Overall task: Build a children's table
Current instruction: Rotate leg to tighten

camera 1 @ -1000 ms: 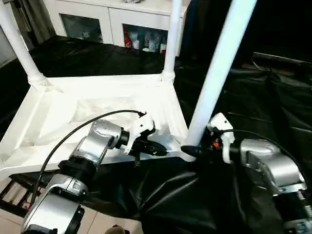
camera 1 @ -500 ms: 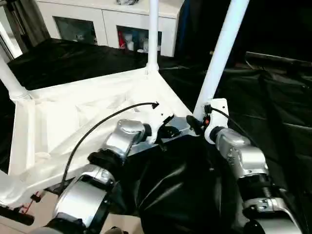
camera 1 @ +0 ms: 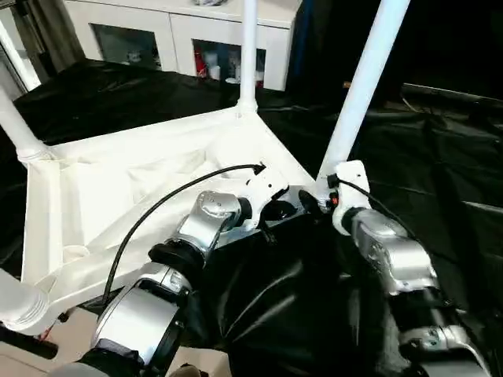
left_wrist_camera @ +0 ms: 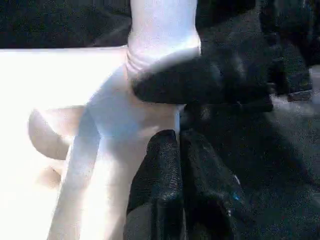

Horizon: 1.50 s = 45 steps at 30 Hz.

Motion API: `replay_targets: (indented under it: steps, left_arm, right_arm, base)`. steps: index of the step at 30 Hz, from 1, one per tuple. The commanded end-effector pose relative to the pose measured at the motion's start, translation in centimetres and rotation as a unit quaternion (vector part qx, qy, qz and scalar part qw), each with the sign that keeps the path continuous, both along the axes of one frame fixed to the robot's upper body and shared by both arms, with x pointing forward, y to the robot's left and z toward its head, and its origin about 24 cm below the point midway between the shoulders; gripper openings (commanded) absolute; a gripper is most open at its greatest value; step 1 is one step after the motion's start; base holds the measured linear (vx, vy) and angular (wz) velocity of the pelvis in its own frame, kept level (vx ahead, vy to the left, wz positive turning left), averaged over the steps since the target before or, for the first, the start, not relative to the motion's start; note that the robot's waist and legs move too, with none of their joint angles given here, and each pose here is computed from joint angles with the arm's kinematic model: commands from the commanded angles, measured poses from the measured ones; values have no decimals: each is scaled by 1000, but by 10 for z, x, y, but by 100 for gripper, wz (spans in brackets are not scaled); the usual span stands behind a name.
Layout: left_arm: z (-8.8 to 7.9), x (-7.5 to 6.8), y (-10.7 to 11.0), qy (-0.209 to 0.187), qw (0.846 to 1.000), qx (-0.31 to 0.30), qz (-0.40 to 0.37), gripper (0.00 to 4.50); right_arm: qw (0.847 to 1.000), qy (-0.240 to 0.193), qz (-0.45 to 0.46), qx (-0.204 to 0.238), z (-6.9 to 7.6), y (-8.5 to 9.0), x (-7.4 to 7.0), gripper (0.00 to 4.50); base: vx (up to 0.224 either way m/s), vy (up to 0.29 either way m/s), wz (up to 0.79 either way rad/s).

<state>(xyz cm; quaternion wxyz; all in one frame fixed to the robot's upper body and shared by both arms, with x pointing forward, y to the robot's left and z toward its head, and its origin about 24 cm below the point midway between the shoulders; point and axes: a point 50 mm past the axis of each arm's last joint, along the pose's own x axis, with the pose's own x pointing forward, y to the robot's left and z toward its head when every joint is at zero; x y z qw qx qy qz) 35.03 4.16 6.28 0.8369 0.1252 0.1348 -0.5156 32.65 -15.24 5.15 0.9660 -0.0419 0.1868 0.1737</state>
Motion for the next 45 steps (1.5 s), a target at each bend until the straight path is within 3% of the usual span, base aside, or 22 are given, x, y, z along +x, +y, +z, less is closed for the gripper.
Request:
replay_targets:
  steps: [1, 5, 10, 13, 16, 18, 21, 24, 26, 28, 32, 33, 38, 45]
  left_arm:
    - [14, 3, -3, -23, 999, -24, -8, 61]
    - [14, 0, 10, -20, 999, -45, 7, 96]
    - [15, -1, 19, -15, 998, -57, 15, 132]
    - [21, -24, 50, 23, 995, -94, 4, 147]
    - [26, -50, 63, 52, 993, -99, -37, 175]
    - [28, -56, 65, 57, 992, -100, -45, 188]
    - [44, -84, 80, 74, 989, -110, -58, 219]
    - [48, -99, 88, 90, 989, -98, -57, 226]
    - [47, -104, 92, 96, 990, -88, -53, 259]
    - [45, -114, 101, 110, 991, -64, -40, 265]
    - [39, -126, 116, 126, 992, -10, 3, 303]
    - [37, -135, 124, 140, 990, 10, 20, 307]
    - [34, -150, 140, 162, 984, 50, 46, 345]
    - [37, -145, 156, 126, 982, 79, 113, 387]
  right_arm:
    - [1000, 7, 25, -11, 0, -7, -8, 416]
    - [999, -7, 46, -25, 11, -34, -21, 416]
    - [998, -11, 60, -21, 16, -39, -25, 416]
    - [992, -6, 129, 11, 25, -28, -36, 416]
    - [989, 0, 146, 22, 22, -12, -34, 416]
    - [988, 2, 149, 26, 20, -8, -33, 416]
    - [984, 11, 174, 44, 14, 24, -22, 416]
    - [979, 14, 196, 51, 15, 41, -18, 416]
    - [977, 13, 205, 51, 16, 48, -17, 416]
    - [975, 10, 216, 53, 18, 59, -12, 416]
    - [978, -3, 202, 56, 21, 70, -1, 416]
    - [982, -14, 177, 60, 23, 73, 9, 416]
    - [994, -33, 63, 80, 30, 63, 31, 416]
    - [993, -39, -54, 93, 31, 34, 46, 416]
  base:
    - [0, 0, 0]
    - [0, 0, 0]
    - [0, 0, 0]
    - [0, 0, 0]
    - [0, 0, 0]
    - [0, 0, 0]
    - [0, 0, 0]
    - [0, 0, 0]
    - [0, 0, 0]
    - [0, 0, 0]
    - [0, 0, 0]
    - [0, 0, 0]
    - [0, 0, 0]
    - [0, 0, 0]
